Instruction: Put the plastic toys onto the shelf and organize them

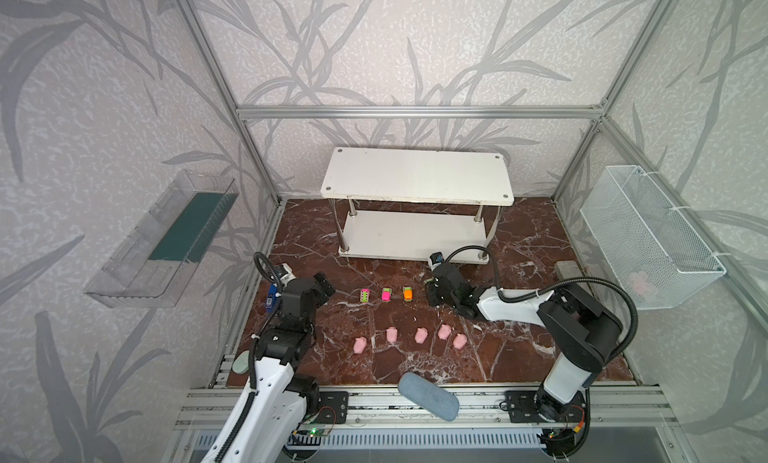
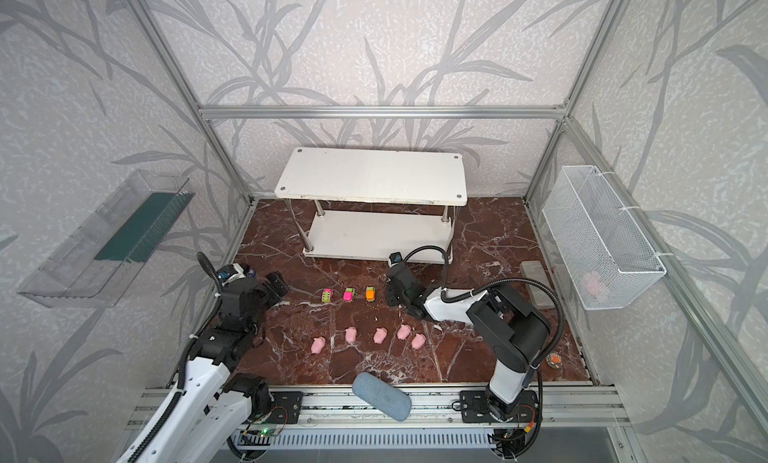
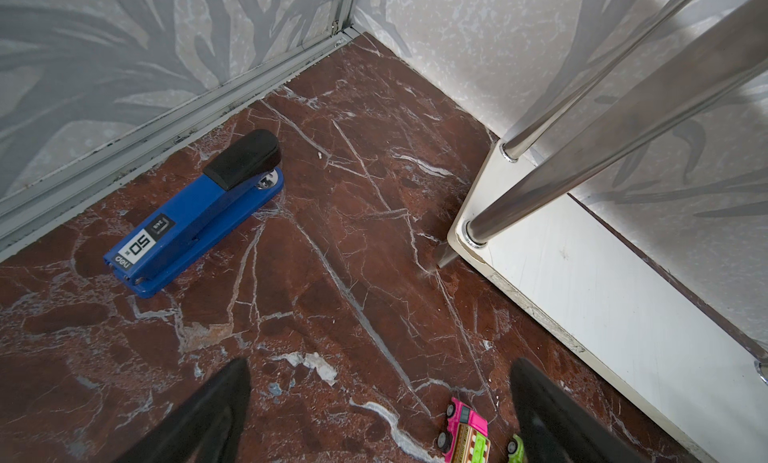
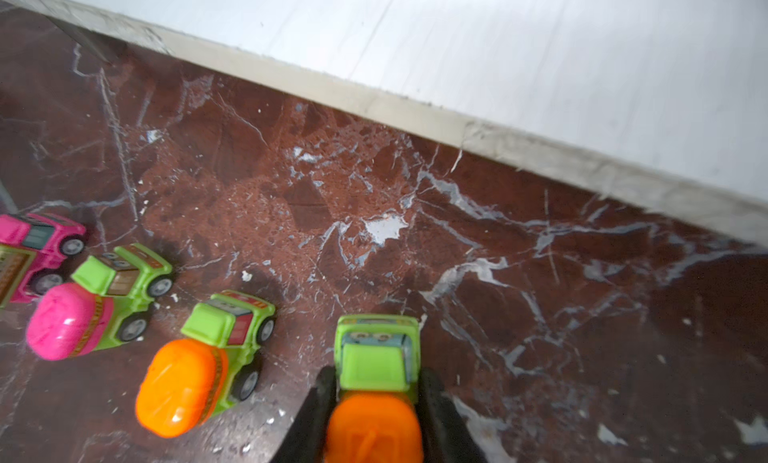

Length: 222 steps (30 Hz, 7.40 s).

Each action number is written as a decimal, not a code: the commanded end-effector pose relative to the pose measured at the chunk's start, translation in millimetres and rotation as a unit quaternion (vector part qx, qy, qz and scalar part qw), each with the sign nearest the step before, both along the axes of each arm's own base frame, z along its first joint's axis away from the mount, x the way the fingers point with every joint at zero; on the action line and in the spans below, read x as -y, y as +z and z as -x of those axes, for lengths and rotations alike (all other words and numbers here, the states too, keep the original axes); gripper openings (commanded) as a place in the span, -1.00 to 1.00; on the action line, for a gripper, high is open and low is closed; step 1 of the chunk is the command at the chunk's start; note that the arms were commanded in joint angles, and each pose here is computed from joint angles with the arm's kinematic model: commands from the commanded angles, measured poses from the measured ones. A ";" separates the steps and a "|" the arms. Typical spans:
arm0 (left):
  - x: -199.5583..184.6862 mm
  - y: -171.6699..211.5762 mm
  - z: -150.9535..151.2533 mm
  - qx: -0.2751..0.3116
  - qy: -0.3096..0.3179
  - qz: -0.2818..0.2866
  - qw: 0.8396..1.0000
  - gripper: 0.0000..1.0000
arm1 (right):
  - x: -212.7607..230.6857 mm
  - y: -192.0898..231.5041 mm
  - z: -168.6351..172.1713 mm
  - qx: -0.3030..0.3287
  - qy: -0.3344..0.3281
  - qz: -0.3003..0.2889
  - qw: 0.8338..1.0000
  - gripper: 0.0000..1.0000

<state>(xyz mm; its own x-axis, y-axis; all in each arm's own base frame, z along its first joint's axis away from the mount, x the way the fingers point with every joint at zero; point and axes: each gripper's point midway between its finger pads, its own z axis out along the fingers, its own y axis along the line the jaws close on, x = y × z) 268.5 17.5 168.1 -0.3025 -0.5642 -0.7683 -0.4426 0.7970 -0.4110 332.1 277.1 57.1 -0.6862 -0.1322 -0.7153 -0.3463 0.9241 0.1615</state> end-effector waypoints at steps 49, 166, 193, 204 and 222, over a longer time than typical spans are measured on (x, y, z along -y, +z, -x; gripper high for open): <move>6.6 -12.2 -4.6 -0.008 -0.009 0.016 1.000 0.91 | 74.8 54.2 -110.0 0.068 -0.199 0.047 0.976 -0.47; 4.1 -19.5 0.9 -0.005 0.001 0.025 1.000 0.91 | -78.6 -23.3 21.4 -0.036 -0.028 0.041 0.998 -0.10; 4.2 -23.9 0.4 -0.008 0.003 0.027 1.000 0.92 | -65.8 -0.5 30.1 -0.030 -0.023 0.025 0.999 -0.14; 3.7 -24.7 1.7 -0.009 0.003 0.026 1.000 0.92 | -78.9 5.0 14.6 -0.021 -0.028 0.022 0.999 0.21; 2.0 -24.9 2.1 -0.009 0.008 0.023 1.000 0.91 | -79.8 -18.9 0.6 -0.044 -0.034 0.028 0.998 -0.02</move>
<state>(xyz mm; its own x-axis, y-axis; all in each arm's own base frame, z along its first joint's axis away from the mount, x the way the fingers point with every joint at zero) 268.7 12.1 146.8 -0.3221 -0.5950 -0.7364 -0.4431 0.7821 -0.4381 326.8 354.2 36.2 -0.7545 -0.1230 -0.6447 -0.2718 0.9526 0.1363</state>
